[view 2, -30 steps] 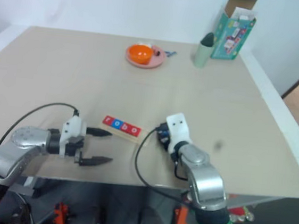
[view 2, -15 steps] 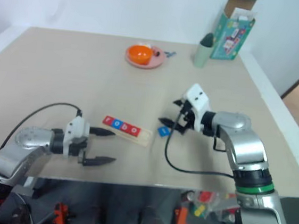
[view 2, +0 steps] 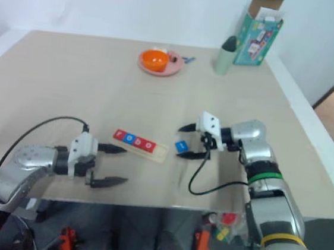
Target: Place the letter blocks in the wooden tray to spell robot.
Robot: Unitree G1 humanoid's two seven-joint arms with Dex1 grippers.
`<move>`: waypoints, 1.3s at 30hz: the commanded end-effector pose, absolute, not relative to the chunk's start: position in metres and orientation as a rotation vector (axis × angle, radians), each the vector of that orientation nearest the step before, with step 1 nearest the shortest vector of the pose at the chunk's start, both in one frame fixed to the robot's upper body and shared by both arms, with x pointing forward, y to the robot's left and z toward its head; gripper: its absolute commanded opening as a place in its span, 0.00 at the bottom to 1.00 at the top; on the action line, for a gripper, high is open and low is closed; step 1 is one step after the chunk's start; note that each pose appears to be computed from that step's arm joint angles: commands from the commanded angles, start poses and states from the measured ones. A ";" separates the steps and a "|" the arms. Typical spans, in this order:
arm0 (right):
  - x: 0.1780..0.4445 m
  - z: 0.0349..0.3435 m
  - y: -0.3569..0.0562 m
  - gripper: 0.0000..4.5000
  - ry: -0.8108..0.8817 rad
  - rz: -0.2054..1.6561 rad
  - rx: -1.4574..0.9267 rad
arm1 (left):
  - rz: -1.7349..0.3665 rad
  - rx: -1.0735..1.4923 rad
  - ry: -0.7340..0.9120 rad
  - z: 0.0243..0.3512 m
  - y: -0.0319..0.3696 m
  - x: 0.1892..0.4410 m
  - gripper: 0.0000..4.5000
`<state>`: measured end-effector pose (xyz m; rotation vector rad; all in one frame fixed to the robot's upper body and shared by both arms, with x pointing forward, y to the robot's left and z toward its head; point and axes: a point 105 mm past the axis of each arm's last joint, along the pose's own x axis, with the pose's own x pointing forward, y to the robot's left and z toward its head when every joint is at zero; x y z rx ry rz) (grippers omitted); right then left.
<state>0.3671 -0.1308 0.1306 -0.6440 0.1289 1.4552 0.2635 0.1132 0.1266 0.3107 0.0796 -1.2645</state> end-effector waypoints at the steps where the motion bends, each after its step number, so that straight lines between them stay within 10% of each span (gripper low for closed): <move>1: 0.373 0.141 -0.131 0.99 0.085 1.443 -0.688 | -1.254 0.320 0.024 0.141 0.114 0.261 1.00; 13: 0.382 0.130 -0.135 0.99 0.151 1.390 -0.710 | -1.215 0.305 0.025 0.143 0.115 0.259 1.00; 23: 0.383 0.123 -0.137 0.27 0.177 1.370 -0.698 | -1.209 0.309 0.033 0.143 0.116 0.260 1.00; 39: 0.385 0.136 -0.135 0.26 0.147 1.331 -0.586 | -1.236 0.306 0.037 0.139 0.111 0.264 1.00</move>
